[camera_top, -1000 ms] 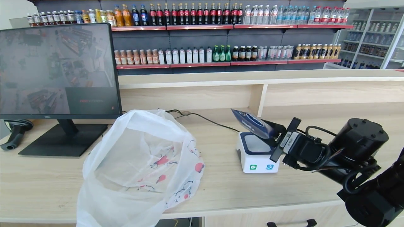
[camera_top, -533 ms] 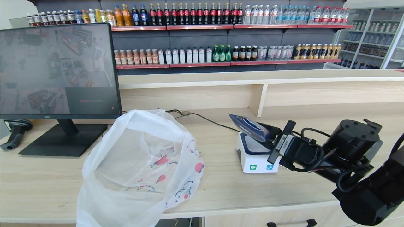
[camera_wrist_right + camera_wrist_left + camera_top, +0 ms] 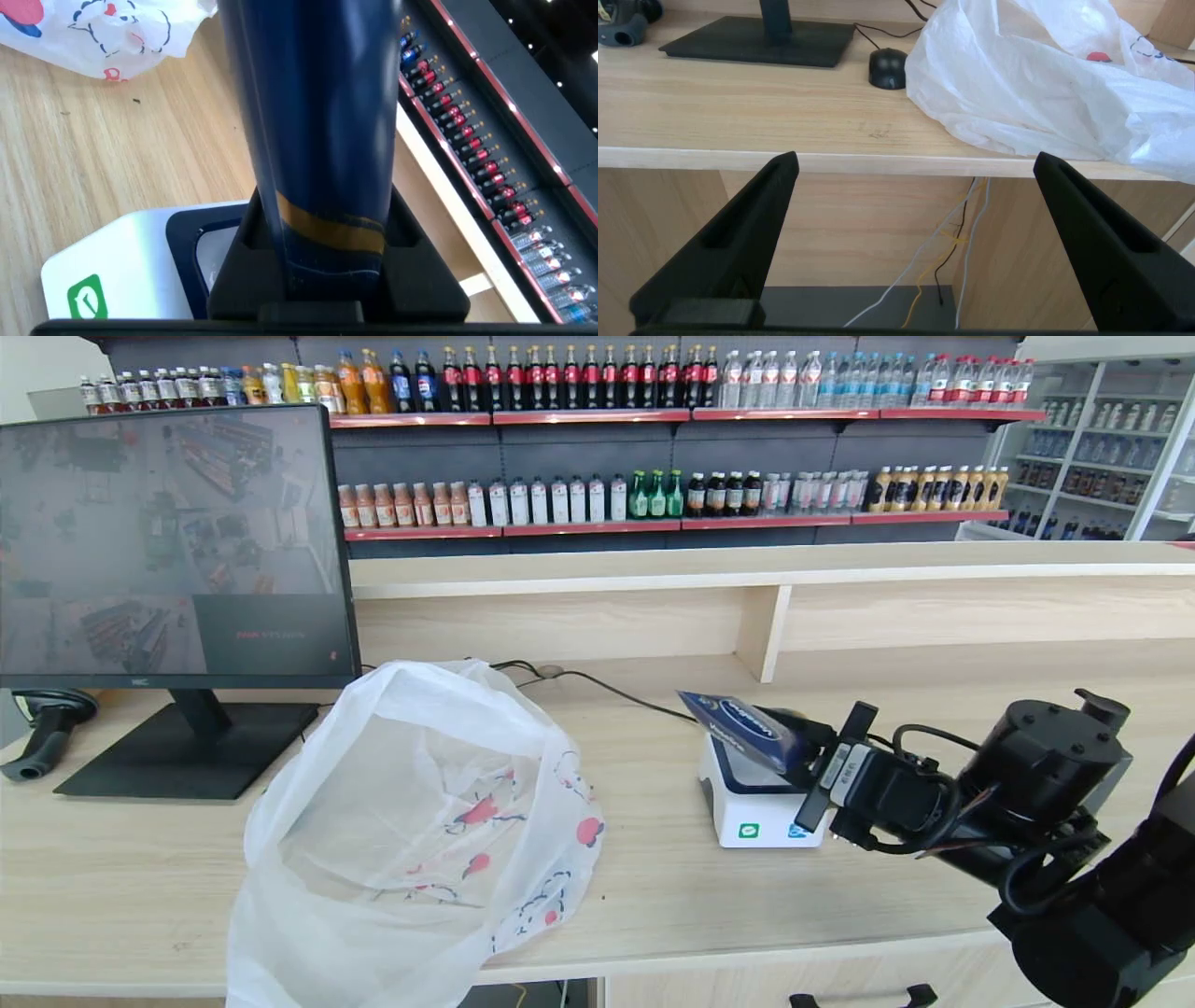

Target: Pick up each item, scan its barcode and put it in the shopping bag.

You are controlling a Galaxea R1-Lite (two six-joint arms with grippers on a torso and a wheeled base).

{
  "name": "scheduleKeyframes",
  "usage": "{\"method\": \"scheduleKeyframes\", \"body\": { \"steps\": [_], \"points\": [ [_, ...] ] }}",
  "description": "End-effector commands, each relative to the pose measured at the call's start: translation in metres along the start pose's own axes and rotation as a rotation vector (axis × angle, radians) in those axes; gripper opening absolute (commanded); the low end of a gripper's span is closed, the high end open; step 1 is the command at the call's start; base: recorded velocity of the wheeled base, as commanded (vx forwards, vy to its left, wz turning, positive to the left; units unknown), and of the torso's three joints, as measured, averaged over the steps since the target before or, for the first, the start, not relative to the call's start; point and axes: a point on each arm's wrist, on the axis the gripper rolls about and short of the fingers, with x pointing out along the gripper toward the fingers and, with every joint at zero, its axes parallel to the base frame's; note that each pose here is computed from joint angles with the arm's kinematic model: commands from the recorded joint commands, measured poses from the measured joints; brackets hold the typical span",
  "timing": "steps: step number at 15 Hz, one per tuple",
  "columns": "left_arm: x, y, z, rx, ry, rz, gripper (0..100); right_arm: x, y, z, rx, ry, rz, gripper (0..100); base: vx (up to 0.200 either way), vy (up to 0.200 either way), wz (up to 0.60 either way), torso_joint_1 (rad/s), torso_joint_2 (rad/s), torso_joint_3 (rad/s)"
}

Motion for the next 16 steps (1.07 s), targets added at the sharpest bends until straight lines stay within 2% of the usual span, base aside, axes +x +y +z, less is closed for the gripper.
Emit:
{"method": "scheduleKeyframes", "body": {
  "steps": [1,5,7,9,11,14,16],
  "points": [
    [0.0,0.0,0.0,0.0,-0.001,0.0,100,0.001,-0.009,0.012,-0.005,-0.039,-0.027,0,0.0,0.0,0.0,0.0,0.0,0.0],
    [0.0,0.0,0.0,0.0,-0.001,0.0,100,-0.003,-0.018,0.03,0.036,-0.081,-0.061,0,0.0,0.0,0.0,0.0,0.0,0.0],
    [0.0,0.0,0.0,0.0,-0.001,0.0,100,-0.007,-0.025,0.044,0.102,-0.092,-0.107,0,0.0,0.0,0.0,0.0,0.0,0.0],
    [0.0,0.0,0.0,0.0,-0.001,0.0,100,-0.014,-0.031,0.063,0.206,-0.072,-0.201,0,0.0,0.0,0.0,0.0,0.0,0.0],
    [0.0,0.0,0.0,0.0,-0.001,0.0,100,-0.019,-0.034,0.084,0.395,-0.023,-0.367,0,0.0,0.0,0.0,0.0,0.0,0.0],
    [0.0,0.0,0.0,0.003,-0.001,-0.001,100,-0.03,-0.038,0.09,0.628,-0.003,-0.501,0,0.0,0.0,0.0,0.0,0.0,0.0],
    [0.0,0.0,0.0,0.002,-0.001,0.0,100,-0.034,-0.041,0.09,0.734,-0.004,-0.568,0,0.0,0.0,0.0,0.0,0.0,0.0]
  ]
}}
